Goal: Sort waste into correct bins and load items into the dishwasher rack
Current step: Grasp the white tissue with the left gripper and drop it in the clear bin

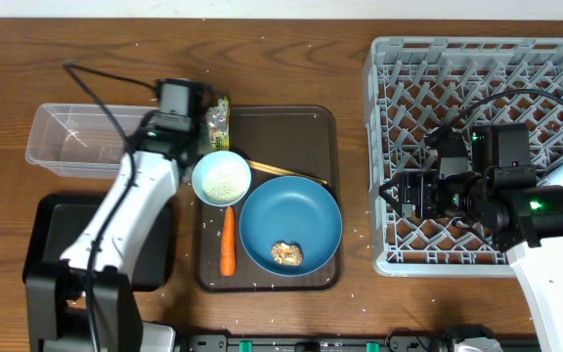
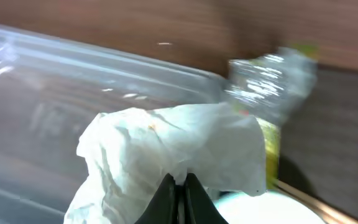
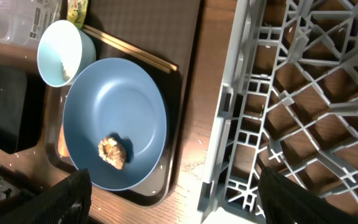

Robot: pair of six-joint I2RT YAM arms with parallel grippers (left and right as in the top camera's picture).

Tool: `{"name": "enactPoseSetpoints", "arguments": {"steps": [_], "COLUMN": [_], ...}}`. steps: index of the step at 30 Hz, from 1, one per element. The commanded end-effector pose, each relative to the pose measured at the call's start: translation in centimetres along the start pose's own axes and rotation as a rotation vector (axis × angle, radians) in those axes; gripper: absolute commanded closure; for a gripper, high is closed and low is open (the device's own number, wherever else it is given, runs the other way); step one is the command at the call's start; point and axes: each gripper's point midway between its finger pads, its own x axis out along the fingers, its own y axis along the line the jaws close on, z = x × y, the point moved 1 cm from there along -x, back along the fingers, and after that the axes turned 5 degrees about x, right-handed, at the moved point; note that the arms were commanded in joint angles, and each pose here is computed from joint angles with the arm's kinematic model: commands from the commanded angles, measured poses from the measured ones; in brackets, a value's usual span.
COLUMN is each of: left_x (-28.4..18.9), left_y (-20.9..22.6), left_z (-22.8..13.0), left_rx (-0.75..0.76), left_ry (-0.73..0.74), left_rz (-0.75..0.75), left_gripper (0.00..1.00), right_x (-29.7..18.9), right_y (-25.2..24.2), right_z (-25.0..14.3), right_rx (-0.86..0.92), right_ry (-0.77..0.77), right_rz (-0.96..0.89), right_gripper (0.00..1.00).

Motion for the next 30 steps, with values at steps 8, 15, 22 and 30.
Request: {"name": "enactPoseSetpoints", "arguments": {"steps": [8, 15, 22, 30], "left_x": [0.9, -0.1, 1.1, 7.2], "left_y": [2.0, -3.1, -8.0, -10.7], "left_z": [1.5, 3.3, 3.9, 2.2], "left_rx": [-0.128, -0.048, 0.200, 0.278], "left_ry": [-0.040, -0.103, -0.193, -0.177], "left_rz": [-0.004, -0.289, -0.348, -0.333], "left_gripper": [0.11, 0.18, 0.18, 0.19], "right_x": [-0.2, -0.2, -0.2, -0.2], "right_y": [0.6, 0.6, 0.6, 0.6], "right_z": [0.0, 0.0, 0.0, -0.1], "right_rx": [-0.006, -0.006, -0.005, -0.002], "right_ry": [0.001, 0.001, 0.001, 0.007], "right_rz": [0.012, 0.012, 0.012, 0.011], "right_gripper": [0.20, 0.19, 0.18, 0.18]}}
